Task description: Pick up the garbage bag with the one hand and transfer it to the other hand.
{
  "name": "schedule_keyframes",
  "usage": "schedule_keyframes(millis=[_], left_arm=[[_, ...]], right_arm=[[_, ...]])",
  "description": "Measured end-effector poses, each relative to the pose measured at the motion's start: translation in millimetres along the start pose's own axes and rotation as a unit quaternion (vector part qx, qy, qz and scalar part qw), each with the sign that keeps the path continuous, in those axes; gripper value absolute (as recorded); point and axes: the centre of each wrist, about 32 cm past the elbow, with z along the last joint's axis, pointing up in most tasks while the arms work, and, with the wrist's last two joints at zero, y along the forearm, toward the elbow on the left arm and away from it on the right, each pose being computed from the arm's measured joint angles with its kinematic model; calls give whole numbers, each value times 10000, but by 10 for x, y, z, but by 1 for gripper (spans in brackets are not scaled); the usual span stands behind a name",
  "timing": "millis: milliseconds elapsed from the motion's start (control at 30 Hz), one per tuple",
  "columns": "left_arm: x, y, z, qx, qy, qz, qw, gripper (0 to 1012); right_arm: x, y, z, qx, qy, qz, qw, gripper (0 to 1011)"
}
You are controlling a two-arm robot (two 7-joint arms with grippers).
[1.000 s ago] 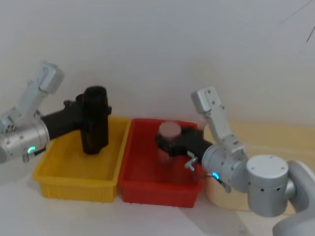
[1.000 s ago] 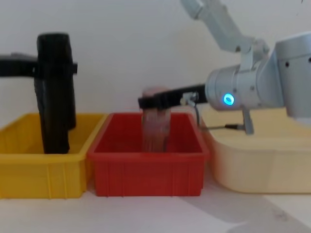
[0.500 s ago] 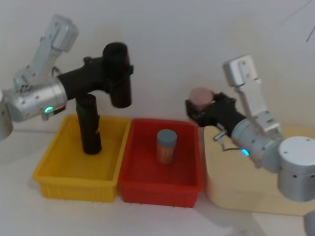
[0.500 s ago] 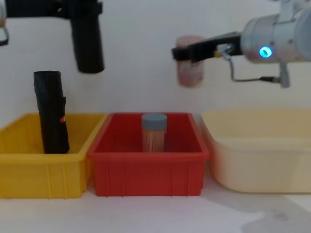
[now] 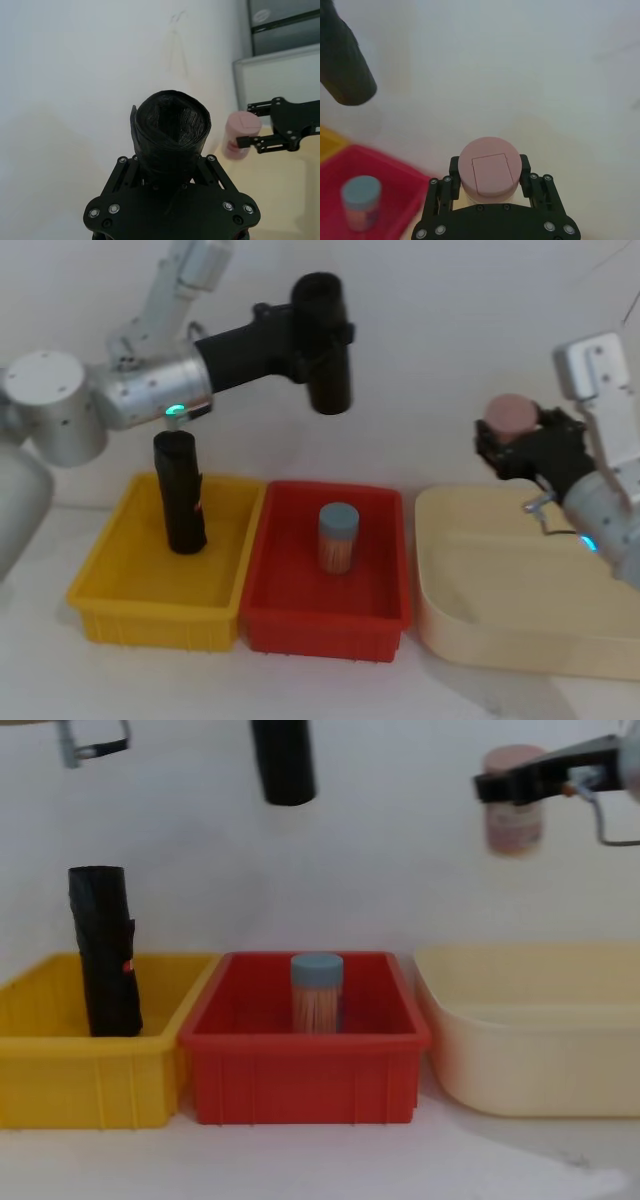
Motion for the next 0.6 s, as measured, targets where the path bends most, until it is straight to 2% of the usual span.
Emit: schedule_keyframes(millis=[33, 67, 100, 200, 233, 300, 333, 400, 433, 500, 533, 600], left_arm=[[13, -100, -4, -70, 17, -118, 9999, 365], [18, -147, 15, -114, 10, -160, 9998, 365], [37, -214, -13, -146, 42, -254, 9996, 365], [52, -364, -28, -225, 95, -408, 9989, 365], [65, -446, -42, -270, 126, -508, 9983, 365], [77, -534, -64, -335, 150, -627, 9974, 365], [90, -638, -92, -392, 203, -736, 9963, 365], [93, -726, -110, -436, 245, -835, 9953, 365], [93, -809, -127, -460, 288, -913, 9943, 365], [88, -872, -138, -500, 304, -1002, 9932, 365], [83, -935, -145, -509, 327, -1069, 9924, 365], [78, -979, -147, -534, 330, -1136, 9915, 365]], right_arm=[[40, -40, -11, -39, -15, -105, 9999, 663], [60, -62, -19, -69, -22, -164, 9998, 661], [105, -106, -38, -123, -36, -270, 9996, 661], [164, -163, -67, -228, -45, -409, 9989, 661], [181, -179, -77, -265, -47, -448, 9986, 661], [230, -227, -109, -374, -46, -543, 9978, 661], [243, -239, -119, -405, -44, -565, 9976, 661], [277, -266, -153, -505, -29, -615, 9968, 661], [300, -282, -177, -573, -17, -645, 9963, 661], [315, -290, -196, -622, -4, -661, 9959, 661], [330, -297, -219, -676, 13, -673, 9954, 661], [343, -303, -237, -718, 26, -683, 9951, 680]])
